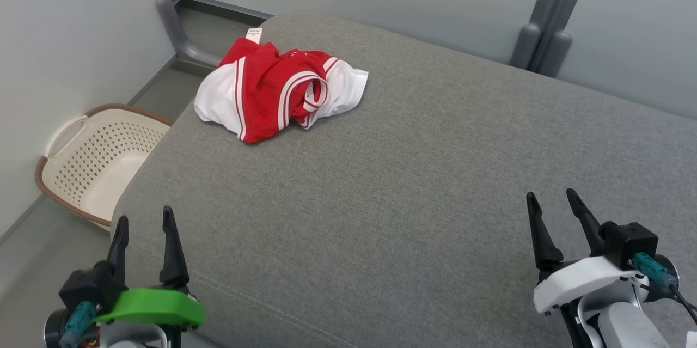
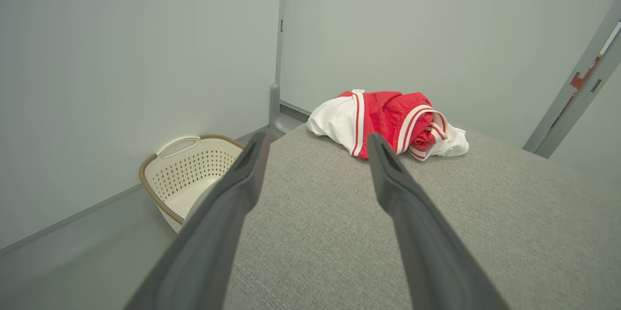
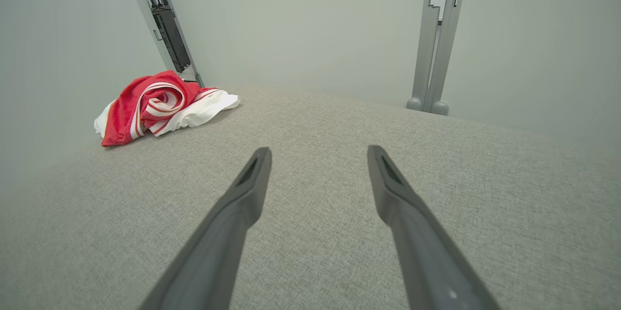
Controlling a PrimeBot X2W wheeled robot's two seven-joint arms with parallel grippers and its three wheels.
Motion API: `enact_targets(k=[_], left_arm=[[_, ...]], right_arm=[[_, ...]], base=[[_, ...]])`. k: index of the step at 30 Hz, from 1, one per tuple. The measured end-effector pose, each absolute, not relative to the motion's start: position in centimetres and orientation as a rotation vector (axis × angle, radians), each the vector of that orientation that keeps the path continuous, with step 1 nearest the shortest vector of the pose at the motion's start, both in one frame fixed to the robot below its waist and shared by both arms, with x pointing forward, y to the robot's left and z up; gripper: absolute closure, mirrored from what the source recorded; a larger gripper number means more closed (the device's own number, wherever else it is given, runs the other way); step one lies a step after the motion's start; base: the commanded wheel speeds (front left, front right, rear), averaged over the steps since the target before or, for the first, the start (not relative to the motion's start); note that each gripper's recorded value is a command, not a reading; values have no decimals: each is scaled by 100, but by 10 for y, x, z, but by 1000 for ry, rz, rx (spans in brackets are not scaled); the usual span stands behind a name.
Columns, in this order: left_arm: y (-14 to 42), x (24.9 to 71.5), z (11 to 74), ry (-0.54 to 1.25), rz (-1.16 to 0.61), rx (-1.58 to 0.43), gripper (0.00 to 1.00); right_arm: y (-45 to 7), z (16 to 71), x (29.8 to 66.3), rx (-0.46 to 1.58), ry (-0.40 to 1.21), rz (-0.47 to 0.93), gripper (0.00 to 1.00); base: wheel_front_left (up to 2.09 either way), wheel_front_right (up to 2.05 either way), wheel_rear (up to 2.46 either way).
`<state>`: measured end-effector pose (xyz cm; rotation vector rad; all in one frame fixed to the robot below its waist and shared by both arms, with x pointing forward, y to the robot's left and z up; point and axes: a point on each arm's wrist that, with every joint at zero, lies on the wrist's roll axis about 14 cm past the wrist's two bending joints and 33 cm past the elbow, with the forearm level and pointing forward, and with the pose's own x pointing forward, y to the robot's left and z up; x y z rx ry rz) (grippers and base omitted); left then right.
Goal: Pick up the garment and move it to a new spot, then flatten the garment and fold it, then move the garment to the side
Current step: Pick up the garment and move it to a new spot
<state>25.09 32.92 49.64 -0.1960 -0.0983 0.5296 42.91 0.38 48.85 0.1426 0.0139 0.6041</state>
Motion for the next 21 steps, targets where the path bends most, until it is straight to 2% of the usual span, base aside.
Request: enact_targets(k=[12, 21], left_arm=[[352, 344, 508, -94, 503, -248, 0], [357, 426, 482, -2, 488, -319, 0]], right_arm=[[-7, 487, 451, 86, 9, 625, 0], [-37, 486, 471, 42, 4, 598, 0]], base=[[0, 0, 0], [0, 0, 0]])
